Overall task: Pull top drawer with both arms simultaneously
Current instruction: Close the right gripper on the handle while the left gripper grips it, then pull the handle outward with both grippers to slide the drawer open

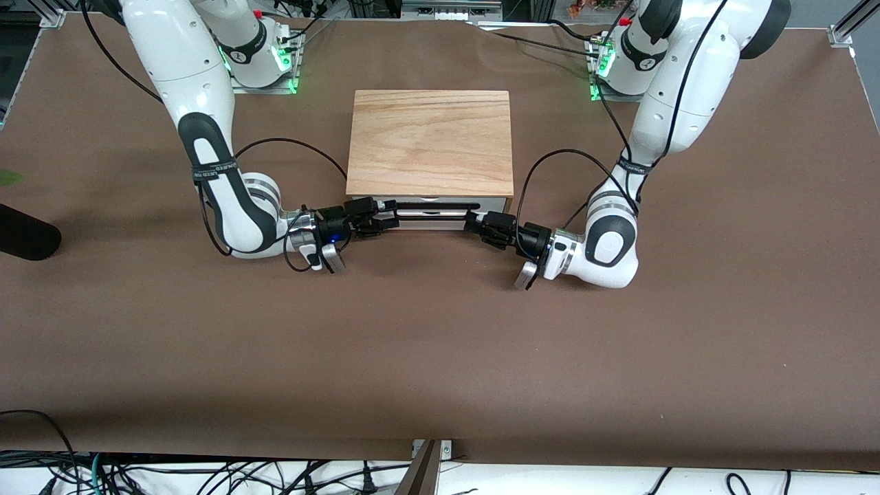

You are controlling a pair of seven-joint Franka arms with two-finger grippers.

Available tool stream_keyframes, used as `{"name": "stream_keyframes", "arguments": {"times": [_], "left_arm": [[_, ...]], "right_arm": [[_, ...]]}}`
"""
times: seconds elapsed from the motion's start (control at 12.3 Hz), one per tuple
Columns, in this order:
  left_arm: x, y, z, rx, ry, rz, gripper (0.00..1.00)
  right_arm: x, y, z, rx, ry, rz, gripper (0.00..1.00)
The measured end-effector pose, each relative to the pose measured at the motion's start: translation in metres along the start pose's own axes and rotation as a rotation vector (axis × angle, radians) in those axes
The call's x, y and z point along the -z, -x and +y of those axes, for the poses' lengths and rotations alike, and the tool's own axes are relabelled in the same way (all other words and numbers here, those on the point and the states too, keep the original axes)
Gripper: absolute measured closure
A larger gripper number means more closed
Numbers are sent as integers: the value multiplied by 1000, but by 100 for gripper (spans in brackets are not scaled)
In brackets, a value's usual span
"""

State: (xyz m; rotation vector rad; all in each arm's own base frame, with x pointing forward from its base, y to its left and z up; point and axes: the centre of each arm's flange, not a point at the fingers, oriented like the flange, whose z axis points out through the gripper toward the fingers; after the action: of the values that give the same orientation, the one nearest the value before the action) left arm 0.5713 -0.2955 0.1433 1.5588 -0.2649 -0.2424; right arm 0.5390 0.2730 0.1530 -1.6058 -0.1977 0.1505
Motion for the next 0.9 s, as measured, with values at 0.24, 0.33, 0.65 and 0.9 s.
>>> {"name": "stream_keyframes", "arguments": {"times": [0.24, 0.33, 0.65, 0.9], "left_arm": [[-1, -2, 6, 4, 13, 4, 83], [-1, -2, 6, 5, 13, 5, 83], [-1, -2, 6, 11, 16, 14, 83], [0, -3, 7, 23, 15, 17, 83]], "right_arm": [[1, -2, -1, 10, -6, 6, 35], [3, -3, -2, 12, -6, 10, 47], [4, -4, -2, 14, -8, 15, 74], [6, -5, -3, 18, -10, 20, 82]]}}
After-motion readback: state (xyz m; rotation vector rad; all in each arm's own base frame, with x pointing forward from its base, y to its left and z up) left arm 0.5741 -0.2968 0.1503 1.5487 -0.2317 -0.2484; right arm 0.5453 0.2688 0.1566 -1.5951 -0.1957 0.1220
